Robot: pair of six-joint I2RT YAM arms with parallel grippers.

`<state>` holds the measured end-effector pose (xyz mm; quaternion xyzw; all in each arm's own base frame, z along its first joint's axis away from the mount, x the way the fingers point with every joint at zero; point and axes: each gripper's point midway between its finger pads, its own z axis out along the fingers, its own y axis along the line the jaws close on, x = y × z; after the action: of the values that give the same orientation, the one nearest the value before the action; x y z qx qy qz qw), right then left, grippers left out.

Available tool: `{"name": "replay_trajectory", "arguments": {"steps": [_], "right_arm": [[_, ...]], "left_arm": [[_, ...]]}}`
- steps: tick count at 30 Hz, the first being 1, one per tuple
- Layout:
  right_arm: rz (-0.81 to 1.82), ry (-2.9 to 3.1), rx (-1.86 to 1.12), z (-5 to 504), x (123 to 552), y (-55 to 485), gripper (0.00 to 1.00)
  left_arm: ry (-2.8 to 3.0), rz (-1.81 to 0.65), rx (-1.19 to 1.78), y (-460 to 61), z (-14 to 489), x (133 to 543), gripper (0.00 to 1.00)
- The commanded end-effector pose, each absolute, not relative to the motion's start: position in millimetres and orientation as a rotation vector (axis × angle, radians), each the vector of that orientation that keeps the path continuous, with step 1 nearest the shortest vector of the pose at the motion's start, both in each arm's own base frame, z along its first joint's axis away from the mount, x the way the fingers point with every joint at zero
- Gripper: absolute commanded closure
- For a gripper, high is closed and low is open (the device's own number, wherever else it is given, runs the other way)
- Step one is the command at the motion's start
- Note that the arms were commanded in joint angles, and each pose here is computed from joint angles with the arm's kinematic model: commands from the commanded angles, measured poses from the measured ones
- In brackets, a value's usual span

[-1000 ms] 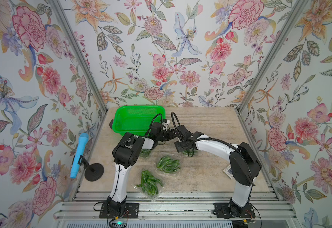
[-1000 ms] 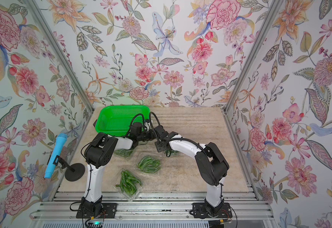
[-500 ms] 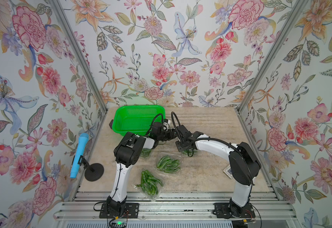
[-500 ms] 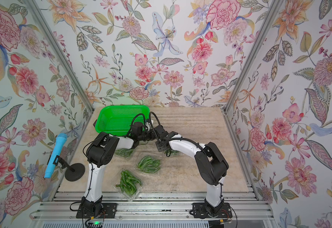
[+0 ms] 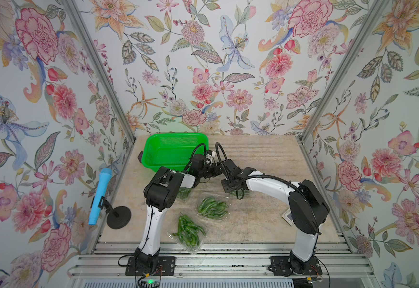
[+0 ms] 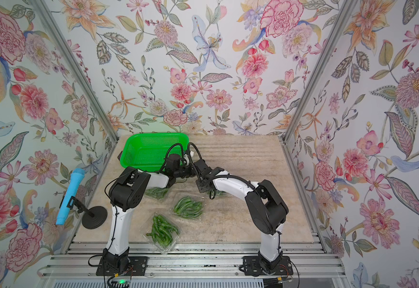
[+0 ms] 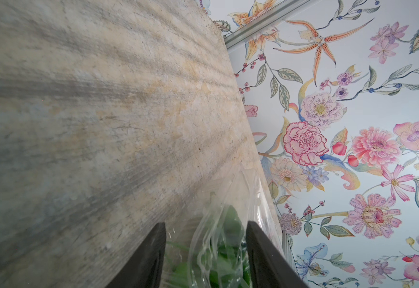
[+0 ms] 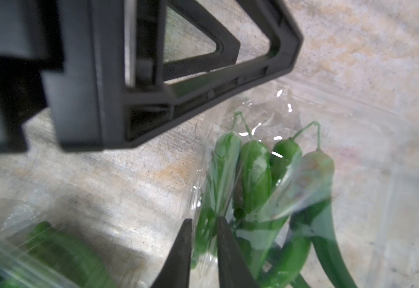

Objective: Take small green peppers out of containers
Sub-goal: Open the packing box at the center of the board.

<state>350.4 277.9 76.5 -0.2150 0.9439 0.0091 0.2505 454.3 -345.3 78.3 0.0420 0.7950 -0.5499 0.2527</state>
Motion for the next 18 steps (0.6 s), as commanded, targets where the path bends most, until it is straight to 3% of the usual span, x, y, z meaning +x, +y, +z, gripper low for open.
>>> {"name": "replay_trajectory", "arguments": {"steps": [1, 9, 18], "right_arm": [[-0.029, 2.628, -0.602, 60, 339, 265, 0.85], [-0.004, 2.645, -0.589, 58, 339, 266, 1.0], [0.027, 2.64, -0.534, 66, 348, 261, 1.0]], "left_arm": [[2.135, -1.528, 0.139, -352, 84, 452, 0.45], [2.139, -1.517, 0.141, -349, 84, 447, 0.45], [2.144, -1.485, 0.108, -331, 82, 449, 0.45]]}}
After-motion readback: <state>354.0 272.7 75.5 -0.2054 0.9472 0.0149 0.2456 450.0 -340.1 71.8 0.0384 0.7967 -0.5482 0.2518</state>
